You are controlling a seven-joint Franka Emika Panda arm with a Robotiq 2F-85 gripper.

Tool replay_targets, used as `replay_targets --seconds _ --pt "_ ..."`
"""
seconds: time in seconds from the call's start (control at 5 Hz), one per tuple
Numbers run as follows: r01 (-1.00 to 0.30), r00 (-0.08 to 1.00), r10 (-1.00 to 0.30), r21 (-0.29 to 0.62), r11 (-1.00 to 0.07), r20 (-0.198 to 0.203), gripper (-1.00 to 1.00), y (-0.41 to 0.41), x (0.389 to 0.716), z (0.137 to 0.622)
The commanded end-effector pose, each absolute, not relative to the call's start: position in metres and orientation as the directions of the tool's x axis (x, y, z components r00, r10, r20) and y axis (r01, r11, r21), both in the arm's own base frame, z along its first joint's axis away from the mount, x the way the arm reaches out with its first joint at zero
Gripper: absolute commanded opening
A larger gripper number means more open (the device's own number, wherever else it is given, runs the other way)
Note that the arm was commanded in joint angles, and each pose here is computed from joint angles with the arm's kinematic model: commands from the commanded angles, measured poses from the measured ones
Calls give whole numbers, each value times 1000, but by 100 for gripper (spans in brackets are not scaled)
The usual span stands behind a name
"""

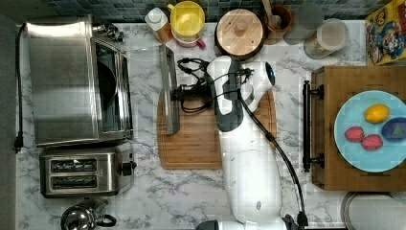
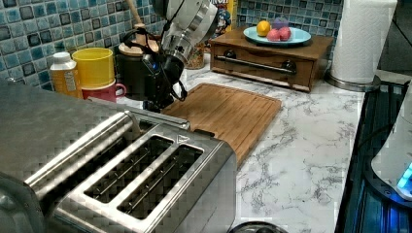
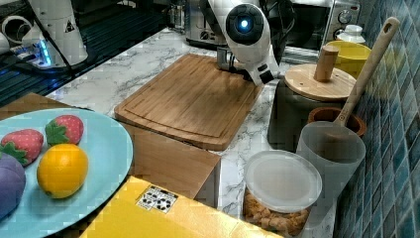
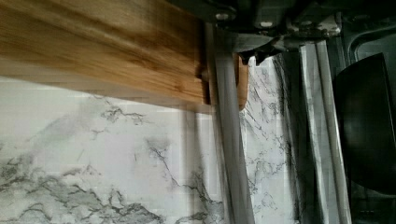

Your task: Close the oven.

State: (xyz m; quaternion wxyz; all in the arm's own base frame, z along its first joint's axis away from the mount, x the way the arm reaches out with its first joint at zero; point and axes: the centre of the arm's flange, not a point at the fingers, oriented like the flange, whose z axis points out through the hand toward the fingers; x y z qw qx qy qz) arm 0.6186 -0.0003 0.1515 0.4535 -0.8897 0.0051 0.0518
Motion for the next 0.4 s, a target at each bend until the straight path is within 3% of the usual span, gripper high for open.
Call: replay_targets --seconds 0.2,0.4 --pt "193 977 187 -808 -556 104 -100 91 649 286" --pt "245 964 226 -785 -569 137 -100 126 642 315"
